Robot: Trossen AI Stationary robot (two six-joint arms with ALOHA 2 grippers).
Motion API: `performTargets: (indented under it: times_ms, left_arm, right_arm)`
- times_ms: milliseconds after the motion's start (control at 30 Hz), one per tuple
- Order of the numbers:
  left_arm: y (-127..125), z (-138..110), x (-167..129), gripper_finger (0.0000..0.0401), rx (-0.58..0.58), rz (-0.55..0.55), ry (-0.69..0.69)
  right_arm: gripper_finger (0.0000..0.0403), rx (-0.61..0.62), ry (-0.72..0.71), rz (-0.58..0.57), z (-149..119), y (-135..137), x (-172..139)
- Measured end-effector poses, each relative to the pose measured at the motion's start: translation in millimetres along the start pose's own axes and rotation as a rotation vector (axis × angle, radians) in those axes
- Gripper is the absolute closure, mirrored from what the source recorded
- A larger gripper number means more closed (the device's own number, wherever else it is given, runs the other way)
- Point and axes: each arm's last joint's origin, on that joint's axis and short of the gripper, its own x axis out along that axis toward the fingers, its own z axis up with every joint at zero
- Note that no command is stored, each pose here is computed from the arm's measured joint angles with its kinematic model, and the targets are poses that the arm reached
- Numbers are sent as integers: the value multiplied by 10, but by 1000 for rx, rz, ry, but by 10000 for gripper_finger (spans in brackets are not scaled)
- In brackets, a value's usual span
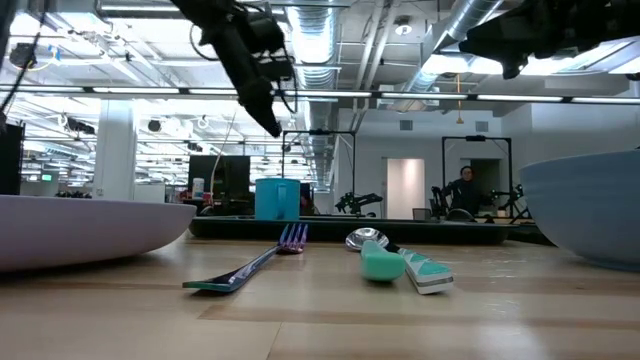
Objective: Set up tray
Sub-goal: Put the blue mug on the black serving tray
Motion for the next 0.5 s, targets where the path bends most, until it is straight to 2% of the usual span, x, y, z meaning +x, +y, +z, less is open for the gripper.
performTargets:
  times_ms: [200,500]
  left_arm:
    - [71,86,246,396,23,-95,102]
    - [25,20,539,399,47,-199,175]
  right_arm:
    - [295,-3,2,0,-2,0,0]
    - [295,-12,20,0,-20,0,0]
